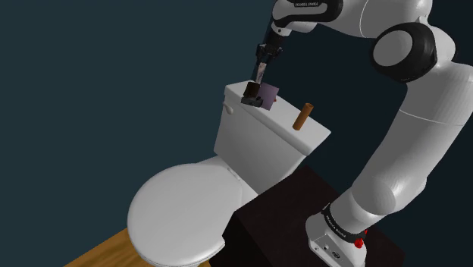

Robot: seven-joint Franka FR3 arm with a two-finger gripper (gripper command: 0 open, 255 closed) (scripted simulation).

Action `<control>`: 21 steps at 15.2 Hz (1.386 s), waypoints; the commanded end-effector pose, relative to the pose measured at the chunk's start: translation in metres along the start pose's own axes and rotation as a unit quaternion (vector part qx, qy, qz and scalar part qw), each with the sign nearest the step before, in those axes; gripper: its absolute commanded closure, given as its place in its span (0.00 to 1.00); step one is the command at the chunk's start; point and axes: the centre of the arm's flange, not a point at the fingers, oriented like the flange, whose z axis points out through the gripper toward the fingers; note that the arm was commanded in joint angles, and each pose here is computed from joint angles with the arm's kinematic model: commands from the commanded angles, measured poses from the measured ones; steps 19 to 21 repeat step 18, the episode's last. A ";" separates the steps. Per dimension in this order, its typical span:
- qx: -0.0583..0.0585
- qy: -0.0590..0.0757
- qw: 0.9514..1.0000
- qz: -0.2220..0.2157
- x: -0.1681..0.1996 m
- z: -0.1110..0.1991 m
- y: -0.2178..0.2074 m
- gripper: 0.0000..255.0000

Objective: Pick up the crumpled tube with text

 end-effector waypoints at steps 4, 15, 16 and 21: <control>0.000 -0.001 1.000 0.000 0.004 -0.014 -0.001 1.00; 0.000 -0.001 1.000 0.000 0.017 -0.070 -0.001 1.00; 0.000 -0.001 1.000 0.000 0.018 -0.076 -0.001 1.00; 0.000 -0.001 1.000 0.000 0.018 -0.076 -0.001 1.00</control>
